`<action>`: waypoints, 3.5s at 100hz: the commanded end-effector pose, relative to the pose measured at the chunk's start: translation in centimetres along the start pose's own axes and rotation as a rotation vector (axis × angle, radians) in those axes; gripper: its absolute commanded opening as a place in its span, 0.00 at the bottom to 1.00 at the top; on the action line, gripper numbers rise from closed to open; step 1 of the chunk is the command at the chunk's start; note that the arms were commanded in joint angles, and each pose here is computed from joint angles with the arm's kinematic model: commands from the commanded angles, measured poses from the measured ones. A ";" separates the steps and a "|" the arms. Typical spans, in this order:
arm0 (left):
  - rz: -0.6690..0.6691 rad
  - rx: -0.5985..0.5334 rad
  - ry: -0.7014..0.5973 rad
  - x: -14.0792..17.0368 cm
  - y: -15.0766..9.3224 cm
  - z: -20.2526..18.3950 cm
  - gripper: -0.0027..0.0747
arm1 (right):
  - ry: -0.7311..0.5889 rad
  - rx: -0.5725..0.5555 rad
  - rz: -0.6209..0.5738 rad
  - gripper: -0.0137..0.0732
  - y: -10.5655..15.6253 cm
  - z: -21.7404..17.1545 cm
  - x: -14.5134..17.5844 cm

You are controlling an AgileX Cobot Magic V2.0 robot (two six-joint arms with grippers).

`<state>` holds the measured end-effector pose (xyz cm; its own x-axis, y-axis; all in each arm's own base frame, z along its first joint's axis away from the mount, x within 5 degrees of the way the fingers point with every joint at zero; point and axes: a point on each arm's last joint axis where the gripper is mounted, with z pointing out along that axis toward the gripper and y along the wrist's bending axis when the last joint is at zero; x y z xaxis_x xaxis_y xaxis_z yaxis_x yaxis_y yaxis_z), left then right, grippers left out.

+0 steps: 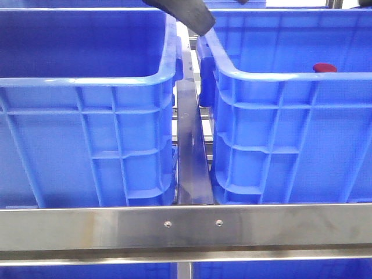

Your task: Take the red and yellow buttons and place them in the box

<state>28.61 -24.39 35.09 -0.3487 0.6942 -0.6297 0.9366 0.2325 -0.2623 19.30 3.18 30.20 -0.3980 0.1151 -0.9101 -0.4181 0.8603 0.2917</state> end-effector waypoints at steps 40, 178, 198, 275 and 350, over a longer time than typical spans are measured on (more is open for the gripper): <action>-0.062 0.000 -0.059 -1.0 -1.8 -2.0 0.01 | -0.151 -0.043 -0.056 0.08 2.8 -3.6 -0.5; -0.159 -0.728 -0.675 13.7 -8.8 -8.8 0.01 | -0.152 -0.044 -0.055 0.08 2.8 -3.6 -0.5; -0.136 -0.737 -0.728 16.2 -10.8 -9.6 0.01 | -0.152 -0.044 -0.055 0.08 2.8 -3.6 -0.5; -0.060 -0.858 -0.828 24.3 -14.2 -9.4 0.01 | -0.152 -0.044 -0.055 0.08 2.8 -3.6 -0.5; -0.276 -1.335 -0.935 33.2 -12.1 -5.8 0.01 | -0.152 -0.044 -0.055 0.08 2.8 -3.6 -0.5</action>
<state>6.24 -0.51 20.94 -0.0514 0.0467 -0.9976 0.0867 0.9953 0.0421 15.48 3.73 31.45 -0.2832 0.1025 -0.9536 -0.4634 0.8559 0.2296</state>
